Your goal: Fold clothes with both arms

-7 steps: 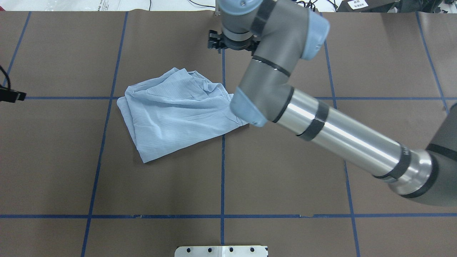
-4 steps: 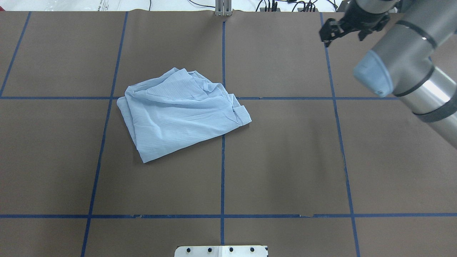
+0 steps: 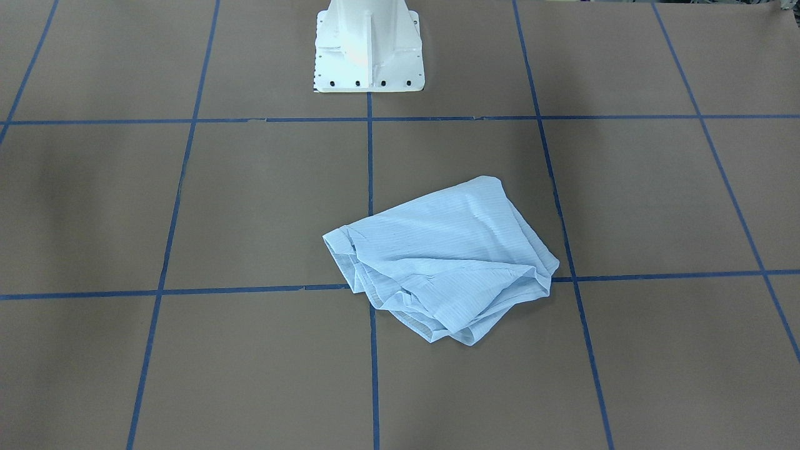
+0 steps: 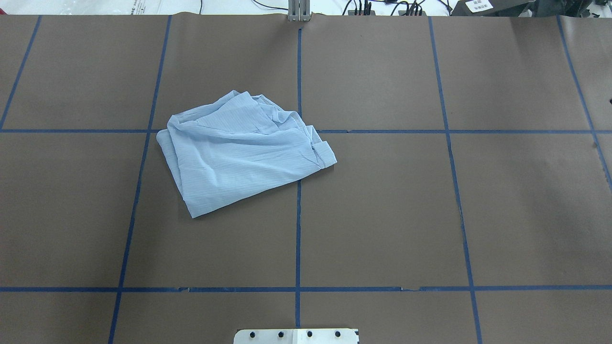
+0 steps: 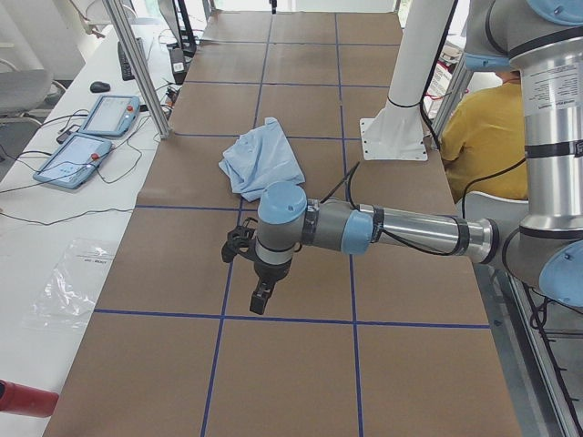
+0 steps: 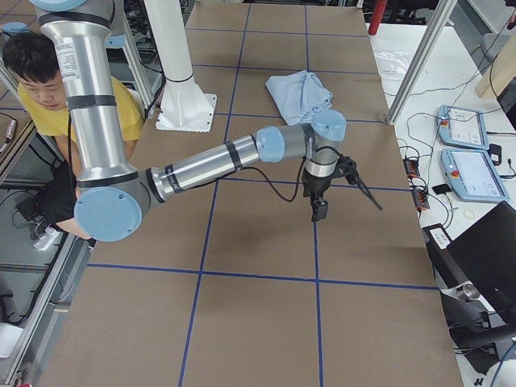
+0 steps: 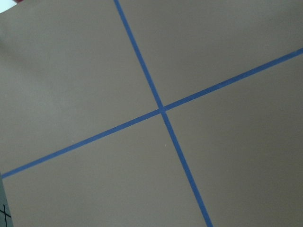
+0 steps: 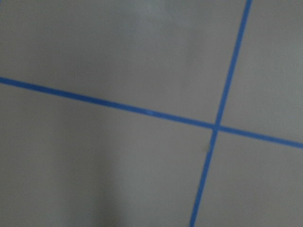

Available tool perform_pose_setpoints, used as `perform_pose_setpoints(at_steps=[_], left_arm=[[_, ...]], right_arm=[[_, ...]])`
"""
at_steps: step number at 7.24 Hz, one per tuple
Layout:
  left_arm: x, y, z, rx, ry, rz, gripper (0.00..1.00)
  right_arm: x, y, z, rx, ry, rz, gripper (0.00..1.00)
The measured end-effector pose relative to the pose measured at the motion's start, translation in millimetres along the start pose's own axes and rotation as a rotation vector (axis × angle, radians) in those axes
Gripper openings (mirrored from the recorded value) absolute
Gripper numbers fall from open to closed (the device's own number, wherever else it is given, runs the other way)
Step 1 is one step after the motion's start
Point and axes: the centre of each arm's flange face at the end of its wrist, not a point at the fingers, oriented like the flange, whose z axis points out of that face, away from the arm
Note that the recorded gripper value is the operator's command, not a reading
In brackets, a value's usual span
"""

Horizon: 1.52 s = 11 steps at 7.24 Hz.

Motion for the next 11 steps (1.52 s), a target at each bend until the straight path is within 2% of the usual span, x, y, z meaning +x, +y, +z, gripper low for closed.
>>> perform_pose_setpoints(at_steps=[1, 2, 3, 6, 9, 11], left_arm=[[-1, 9, 9, -0.025, 0.076, -0.040, 1.00], [2, 15, 13, -0.034, 0.145, -0.064, 1.00], [6, 17, 13, -0.029, 0.179, -0.067, 1.00], [8, 13, 10, -0.023, 0.177, -0.061, 1.00], [4, 13, 6, -0.020, 0.122, -0.049, 1.00], [5, 11, 3, -0.015, 0.111, -0.046, 1.00]], right_arm=[[42, 43, 23, -0.041, -0.008, 0.057, 1.00], [67, 76, 35, -0.050, -0.026, 0.100, 1.00], [84, 101, 40, -0.040, -0.052, 0.133, 1.00], [107, 129, 33, -0.001, -0.071, 0.182, 1.00], [109, 131, 32, 0.001, -0.067, 0.188, 1.00], [109, 130, 32, 0.004, -0.065, 0.191, 1.00]])
